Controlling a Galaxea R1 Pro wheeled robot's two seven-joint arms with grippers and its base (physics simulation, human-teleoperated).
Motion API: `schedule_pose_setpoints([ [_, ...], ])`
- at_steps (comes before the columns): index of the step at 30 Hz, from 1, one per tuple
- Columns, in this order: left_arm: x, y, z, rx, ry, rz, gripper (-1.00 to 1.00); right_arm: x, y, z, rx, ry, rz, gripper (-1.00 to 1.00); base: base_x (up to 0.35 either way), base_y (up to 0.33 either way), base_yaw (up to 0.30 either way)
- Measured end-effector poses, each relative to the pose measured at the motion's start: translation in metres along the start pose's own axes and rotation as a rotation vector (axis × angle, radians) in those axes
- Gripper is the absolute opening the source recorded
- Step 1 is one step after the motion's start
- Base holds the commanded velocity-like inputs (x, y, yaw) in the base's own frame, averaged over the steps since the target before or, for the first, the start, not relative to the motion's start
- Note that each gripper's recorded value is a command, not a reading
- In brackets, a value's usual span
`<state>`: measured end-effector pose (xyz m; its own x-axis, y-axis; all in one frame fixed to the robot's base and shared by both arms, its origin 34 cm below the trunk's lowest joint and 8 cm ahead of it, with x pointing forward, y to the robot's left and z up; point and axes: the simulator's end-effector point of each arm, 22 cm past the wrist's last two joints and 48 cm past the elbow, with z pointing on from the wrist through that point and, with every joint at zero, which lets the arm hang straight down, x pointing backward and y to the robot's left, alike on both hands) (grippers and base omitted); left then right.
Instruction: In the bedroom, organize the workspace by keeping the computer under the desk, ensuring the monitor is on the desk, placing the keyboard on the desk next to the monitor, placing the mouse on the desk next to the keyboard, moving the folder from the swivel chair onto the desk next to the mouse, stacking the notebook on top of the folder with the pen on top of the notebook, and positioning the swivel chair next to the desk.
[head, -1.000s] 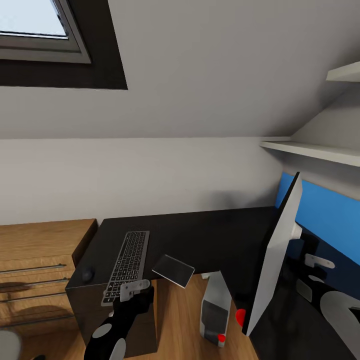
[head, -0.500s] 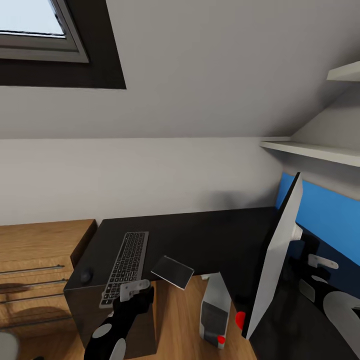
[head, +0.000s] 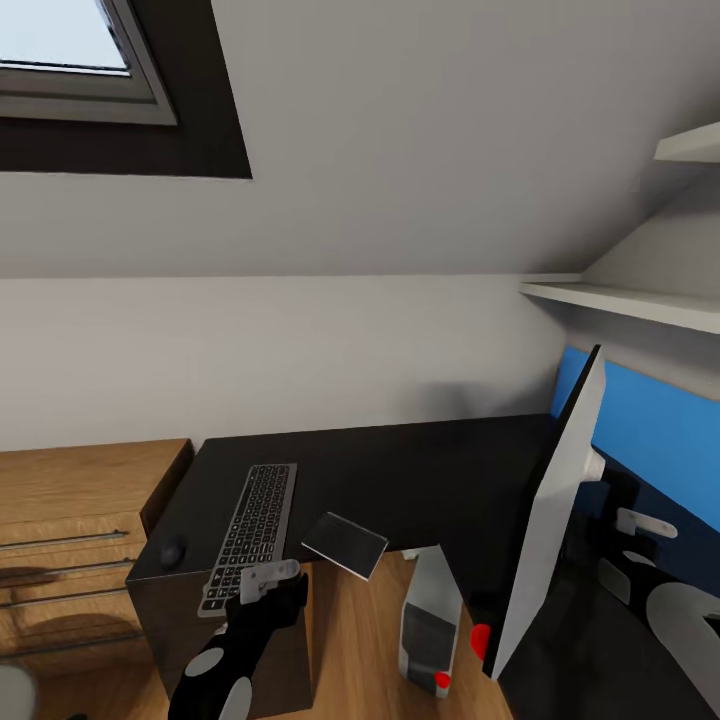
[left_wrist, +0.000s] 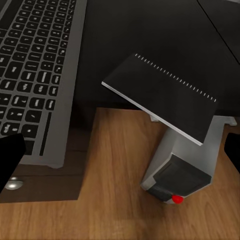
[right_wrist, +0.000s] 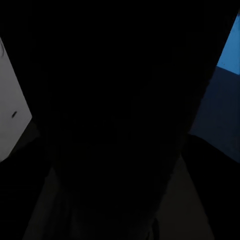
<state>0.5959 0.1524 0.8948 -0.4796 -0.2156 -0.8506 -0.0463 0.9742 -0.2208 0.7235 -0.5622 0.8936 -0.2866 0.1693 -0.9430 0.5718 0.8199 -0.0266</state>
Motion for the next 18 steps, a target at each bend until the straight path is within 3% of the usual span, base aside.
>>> schedule_pose_setpoints([
  [18, 0.0001, 0.0, 0.0, 0.0, 0.0, 0.0, 1.0, 0.0006, 0.0055, -0.0006, -0.014, 0.0, -0.002, -1.0, 0.0, 0.0, 0.0],
])
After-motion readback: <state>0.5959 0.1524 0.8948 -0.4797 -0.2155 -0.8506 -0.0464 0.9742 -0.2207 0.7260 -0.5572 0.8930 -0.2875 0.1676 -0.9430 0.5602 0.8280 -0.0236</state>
